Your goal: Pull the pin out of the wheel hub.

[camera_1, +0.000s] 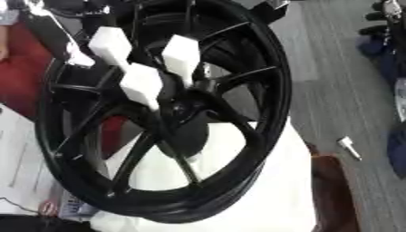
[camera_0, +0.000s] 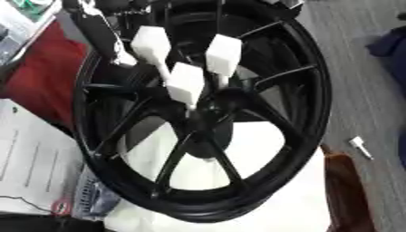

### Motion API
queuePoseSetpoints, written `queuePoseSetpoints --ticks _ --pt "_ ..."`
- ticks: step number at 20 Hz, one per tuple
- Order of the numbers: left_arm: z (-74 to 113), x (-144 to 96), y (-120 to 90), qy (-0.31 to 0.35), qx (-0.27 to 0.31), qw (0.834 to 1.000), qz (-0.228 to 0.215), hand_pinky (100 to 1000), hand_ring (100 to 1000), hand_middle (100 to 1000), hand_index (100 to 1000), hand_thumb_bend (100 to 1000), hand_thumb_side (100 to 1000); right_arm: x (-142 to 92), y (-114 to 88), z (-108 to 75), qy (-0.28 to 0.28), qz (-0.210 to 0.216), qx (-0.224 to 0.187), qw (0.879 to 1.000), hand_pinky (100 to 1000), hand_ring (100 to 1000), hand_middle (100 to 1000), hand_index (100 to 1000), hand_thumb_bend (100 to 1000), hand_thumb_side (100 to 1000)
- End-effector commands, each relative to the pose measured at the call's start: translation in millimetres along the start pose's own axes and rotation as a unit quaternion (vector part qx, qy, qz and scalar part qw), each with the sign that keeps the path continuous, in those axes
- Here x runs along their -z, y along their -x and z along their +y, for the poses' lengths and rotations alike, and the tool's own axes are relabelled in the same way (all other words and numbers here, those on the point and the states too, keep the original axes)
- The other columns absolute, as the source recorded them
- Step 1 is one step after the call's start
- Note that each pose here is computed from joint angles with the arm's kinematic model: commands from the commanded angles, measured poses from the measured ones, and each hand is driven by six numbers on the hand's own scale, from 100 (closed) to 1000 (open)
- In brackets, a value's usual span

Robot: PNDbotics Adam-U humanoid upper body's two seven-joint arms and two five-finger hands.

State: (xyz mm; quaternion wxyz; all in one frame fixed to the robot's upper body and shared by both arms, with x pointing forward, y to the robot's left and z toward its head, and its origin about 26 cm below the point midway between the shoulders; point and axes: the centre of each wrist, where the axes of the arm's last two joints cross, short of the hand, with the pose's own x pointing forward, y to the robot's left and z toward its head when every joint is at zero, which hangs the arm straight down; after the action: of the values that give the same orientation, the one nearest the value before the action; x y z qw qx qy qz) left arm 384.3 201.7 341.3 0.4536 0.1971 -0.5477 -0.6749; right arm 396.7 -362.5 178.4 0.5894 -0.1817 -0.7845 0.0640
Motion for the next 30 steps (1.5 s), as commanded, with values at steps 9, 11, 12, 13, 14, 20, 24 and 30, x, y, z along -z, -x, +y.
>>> queuePoseSetpoints --ticks 9,11,12,13,14,20,24,30 --pt "49.1 -94 46 -0.166 -0.054 0.983 0.054 680 586 395 448 455 100 1 -5 -17.2 0.02 -0.008 -0.01 1.0 856 684 729 816 100 866" --pt "47.7 -115 66 -0.198 -0.072 0.975 0.076 681 586 394 450 449 100 1 -6 -19.0 0.023 -0.009 -0.011 1.0 856 684 729 816 100 864" --pt "45.1 -125 75 -0.212 -0.082 0.97 0.089 681 586 394 450 447 100 1 -7 -19.9 0.024 -0.01 -0.012 1.0 856 684 729 816 100 863" --pt "41.3 -135 86 -0.225 -0.092 0.965 0.103 682 585 394 451 441 100 1 -8 -21.1 0.026 -0.012 -0.013 1.0 857 684 729 816 100 860" --pt "36.5 -145 96 -0.238 -0.102 0.959 0.117 683 585 394 452 441 100 2 -9 -22.2 0.027 -0.014 -0.014 0.999 857 684 729 816 100 858" --pt "-9.6 -189 156 -0.302 -0.161 0.914 0.217 683 584 394 456 434 100 4 -17 -35.3 0.047 -0.027 -0.023 0.998 858 685 730 817 100 850" --pt "-49.1 -190 176 -0.33 -0.2 0.893 0.231 701 602 436 510 369 100 3 -11 -39.7 0.06 -0.017 -0.018 0.998 858 685 730 816 100 853" --pt "-85.8 -183 197 -0.334 -0.237 0.88 0.242 837 840 803 884 588 582 3 -7 -39.2 0.069 -0.014 -0.005 0.997 858 685 731 817 100 852"
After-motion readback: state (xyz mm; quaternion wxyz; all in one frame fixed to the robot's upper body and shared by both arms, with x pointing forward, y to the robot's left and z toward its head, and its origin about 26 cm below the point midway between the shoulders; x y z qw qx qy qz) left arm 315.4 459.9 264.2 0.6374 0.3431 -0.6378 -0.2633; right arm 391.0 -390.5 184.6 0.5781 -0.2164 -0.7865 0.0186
